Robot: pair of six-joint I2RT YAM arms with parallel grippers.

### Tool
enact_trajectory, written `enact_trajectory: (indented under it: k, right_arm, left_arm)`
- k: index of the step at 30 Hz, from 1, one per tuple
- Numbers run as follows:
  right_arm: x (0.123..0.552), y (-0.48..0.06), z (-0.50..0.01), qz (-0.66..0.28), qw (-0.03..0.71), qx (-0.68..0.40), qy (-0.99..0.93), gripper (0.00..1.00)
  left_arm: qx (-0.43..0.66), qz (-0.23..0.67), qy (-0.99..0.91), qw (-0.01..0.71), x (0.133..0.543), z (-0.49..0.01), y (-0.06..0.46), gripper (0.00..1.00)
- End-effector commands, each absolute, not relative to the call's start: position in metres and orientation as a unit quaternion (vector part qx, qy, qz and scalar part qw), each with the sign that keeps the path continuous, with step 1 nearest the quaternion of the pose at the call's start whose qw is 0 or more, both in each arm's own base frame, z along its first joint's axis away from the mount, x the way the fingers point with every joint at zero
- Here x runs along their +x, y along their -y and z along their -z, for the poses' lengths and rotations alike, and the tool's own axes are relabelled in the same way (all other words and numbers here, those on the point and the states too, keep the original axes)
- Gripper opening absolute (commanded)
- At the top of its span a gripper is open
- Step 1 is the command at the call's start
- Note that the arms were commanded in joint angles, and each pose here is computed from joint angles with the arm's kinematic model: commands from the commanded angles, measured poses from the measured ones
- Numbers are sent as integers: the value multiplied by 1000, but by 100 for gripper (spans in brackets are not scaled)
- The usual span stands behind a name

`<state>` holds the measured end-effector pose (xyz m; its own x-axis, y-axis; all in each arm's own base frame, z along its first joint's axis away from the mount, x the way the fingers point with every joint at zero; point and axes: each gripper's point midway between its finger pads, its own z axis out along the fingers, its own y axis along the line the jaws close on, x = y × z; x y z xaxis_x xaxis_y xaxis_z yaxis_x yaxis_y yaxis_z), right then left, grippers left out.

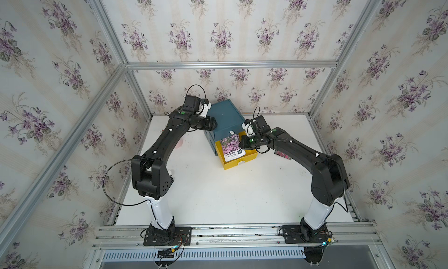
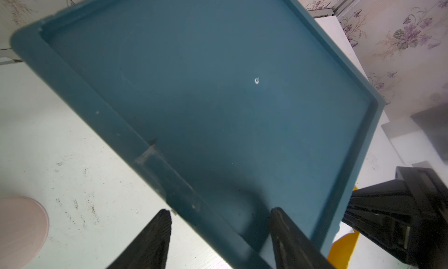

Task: Take the seed bags out of the drawer
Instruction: Pick up the seed packet from the drawer, then place the seed packet at the center of the board.

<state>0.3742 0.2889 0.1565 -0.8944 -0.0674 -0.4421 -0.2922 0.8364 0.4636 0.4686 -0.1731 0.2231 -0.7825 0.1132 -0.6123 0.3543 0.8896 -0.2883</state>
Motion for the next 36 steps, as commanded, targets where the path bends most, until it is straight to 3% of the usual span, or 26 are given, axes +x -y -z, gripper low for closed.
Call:
enact_trajectory:
  k: [1, 25, 36]
  right_arm:
    - [373, -289, -168, -277, 213, -94, -932, 0]
    - [343, -243, -192, -278, 208, -57, -936, 0]
    - [340, -213, -224, -273, 247, -26, -929, 0]
  left_arm:
    - [129, 164, -950, 232, 444, -192, 160, 68]
    - [129, 166, -950, 232, 444, -194, 161, 68]
    - [133, 172, -949, 229, 442, -193, 163, 68]
